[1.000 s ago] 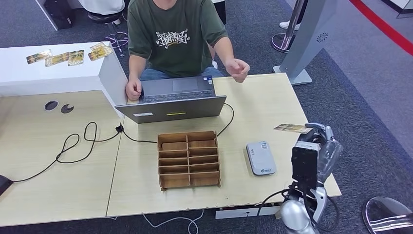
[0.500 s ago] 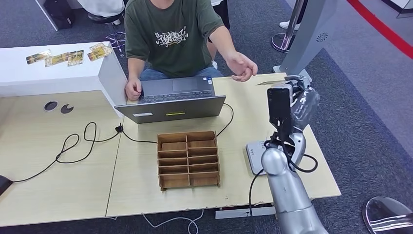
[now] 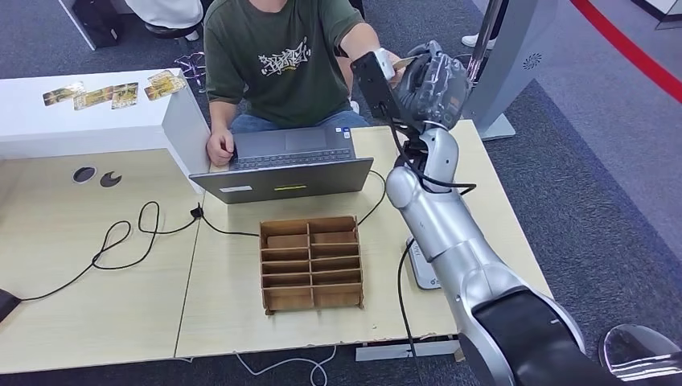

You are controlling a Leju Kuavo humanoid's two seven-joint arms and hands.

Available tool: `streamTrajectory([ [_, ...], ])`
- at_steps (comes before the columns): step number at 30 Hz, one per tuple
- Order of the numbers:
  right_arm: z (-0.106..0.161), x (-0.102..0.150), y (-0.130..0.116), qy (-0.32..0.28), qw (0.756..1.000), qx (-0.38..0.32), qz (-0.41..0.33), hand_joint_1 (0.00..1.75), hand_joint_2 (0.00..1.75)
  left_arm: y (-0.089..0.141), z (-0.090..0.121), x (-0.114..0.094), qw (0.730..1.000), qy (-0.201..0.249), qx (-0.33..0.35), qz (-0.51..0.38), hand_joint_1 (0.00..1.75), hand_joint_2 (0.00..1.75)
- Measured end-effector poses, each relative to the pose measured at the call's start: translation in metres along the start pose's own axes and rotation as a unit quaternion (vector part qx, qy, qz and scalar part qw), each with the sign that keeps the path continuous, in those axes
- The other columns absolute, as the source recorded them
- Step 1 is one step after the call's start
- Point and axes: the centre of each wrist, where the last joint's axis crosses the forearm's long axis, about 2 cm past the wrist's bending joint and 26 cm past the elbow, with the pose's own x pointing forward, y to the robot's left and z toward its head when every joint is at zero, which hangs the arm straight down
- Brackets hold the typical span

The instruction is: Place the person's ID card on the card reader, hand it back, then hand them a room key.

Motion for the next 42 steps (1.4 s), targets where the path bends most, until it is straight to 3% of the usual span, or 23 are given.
streamTrajectory([
  [8, -0.029, 0.019, 0.001, -0.017, 0.995, 0.029, 0.092, 1.75, 1.75, -0.004, 0.003, 0.007, 1.0, -0.007, 0.005, -0.019, 0.0, 0.0],
  [22, -0.036, 0.029, 0.003, -0.03, 0.99, 0.051, 0.125, 1.75, 1.75, -0.006, 0.005, 0.011, 0.999, -0.012, 0.009, -0.029, 0.0, 0.0],
  [24, -0.035, 0.028, 0.005, -0.03, 0.99, 0.053, 0.126, 1.56, 1.75, -0.006, 0.005, 0.011, 0.999, -0.012, 0.009, -0.03, 0.0, 0.0],
  [26, -0.034, 0.028, 0.005, -0.029, 0.99, 0.056, 0.127, 0.69, 1.75, -0.006, 0.005, 0.011, 0.999, -0.011, 0.009, -0.03, 0.0, 0.0],
  [28, -0.034, 0.028, 0.006, -0.029, 0.99, 0.058, 0.128, 0.0, 1.75, -0.006, 0.005, 0.011, 0.999, -0.011, 0.009, -0.03, 0.0, 0.0],
  [42, -0.033, 0.03, 0.007, -0.036, 0.989, 0.061, 0.127, 0.0, 1.75, -0.006, 0.006, 0.011, 1.0, -0.007, 0.009, -0.029, 0.0, 0.0],
])
